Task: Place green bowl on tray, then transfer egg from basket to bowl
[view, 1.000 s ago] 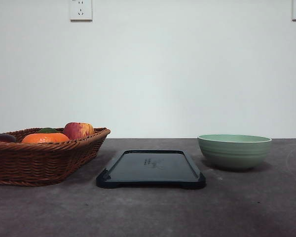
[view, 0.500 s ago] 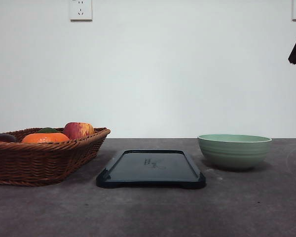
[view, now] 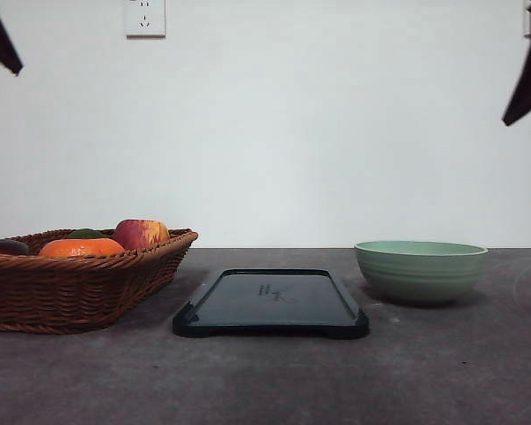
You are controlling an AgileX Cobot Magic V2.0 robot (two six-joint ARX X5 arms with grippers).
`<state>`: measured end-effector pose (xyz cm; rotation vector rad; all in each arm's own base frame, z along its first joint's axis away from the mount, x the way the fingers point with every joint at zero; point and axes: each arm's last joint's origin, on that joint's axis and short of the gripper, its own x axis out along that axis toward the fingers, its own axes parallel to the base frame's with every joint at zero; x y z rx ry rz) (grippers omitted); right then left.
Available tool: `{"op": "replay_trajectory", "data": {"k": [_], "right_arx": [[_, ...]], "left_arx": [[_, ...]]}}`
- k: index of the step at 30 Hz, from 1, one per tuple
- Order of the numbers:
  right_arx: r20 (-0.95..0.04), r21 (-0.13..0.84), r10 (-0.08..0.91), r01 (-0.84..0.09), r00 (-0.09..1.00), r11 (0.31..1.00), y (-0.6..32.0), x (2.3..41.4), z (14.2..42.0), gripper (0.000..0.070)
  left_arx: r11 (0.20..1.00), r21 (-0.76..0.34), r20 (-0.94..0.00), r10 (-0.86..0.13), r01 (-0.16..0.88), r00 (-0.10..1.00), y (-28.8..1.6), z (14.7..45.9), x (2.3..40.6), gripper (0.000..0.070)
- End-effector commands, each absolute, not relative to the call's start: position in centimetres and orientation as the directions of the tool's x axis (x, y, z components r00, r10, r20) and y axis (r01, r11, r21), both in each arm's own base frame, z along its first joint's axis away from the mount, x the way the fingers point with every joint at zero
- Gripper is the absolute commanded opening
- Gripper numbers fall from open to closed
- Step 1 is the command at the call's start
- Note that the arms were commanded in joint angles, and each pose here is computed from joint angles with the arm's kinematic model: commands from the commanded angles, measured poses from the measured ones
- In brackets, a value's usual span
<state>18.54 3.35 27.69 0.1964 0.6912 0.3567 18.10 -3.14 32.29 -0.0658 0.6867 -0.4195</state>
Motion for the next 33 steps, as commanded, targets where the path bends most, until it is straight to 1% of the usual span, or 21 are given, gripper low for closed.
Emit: {"op": "replay_trajectory", "data": {"k": [1, 6, 10, 16, 20, 27, 33], "right_arx": [[-0.575, 0.289, 0.389, -0.266, 0.72, 0.92, 3.4, 18.8, 28.2, 0.0405], [-0.595, 0.299, 0.379, -0.242, 0.709, 0.923, 3.4, 19.0, 28.9, 0.0402], [-0.65, 0.301, 0.349, -0.193, 0.676, 0.934, 3.4, 20.1, 29.8, 0.0402], [-0.756, 0.255, 0.27, -0.112, 0.596, 0.96, 3.7, 23.3, 30.8, 0.0401], [-0.786, 0.242, 0.254, -0.098, 0.563, 0.965, 4.0, 25.9, 30.9, 0.04], [-0.823, 0.236, 0.248, -0.09, 0.512, 0.968, 4.6, 30.5, 30.0, 0.04], [-0.859, 0.218, 0.24, -0.1, 0.453, 0.971, 5.0, 33.8, 28.2, 0.04]], "left_arx": [[0.91, -0.184, -0.575, -0.405, 0.37, 0.711, -3.2, 33.1, 18.3, 0.0368], [0.912, -0.202, -0.573, -0.405, 0.357, 0.712, -3.2, 33.2, 18.3, 0.0366], [0.913, -0.22, -0.567, -0.406, 0.343, 0.717, -3.2, 33.2, 18.3, 0.0361], [0.913, -0.219, -0.563, -0.406, 0.344, 0.72, -3.2, 33.3, 18.4, 0.0361], [0.913, -0.219, -0.563, -0.406, 0.344, 0.719, -3.2, 33.3, 18.4, 0.0361], [0.913, -0.22, -0.563, -0.406, 0.344, 0.72, -3.2, 33.3, 18.4, 0.0361], [0.913, -0.219, -0.56, -0.407, 0.345, 0.722, -3.2, 33.3, 18.4, 0.0361]]}}
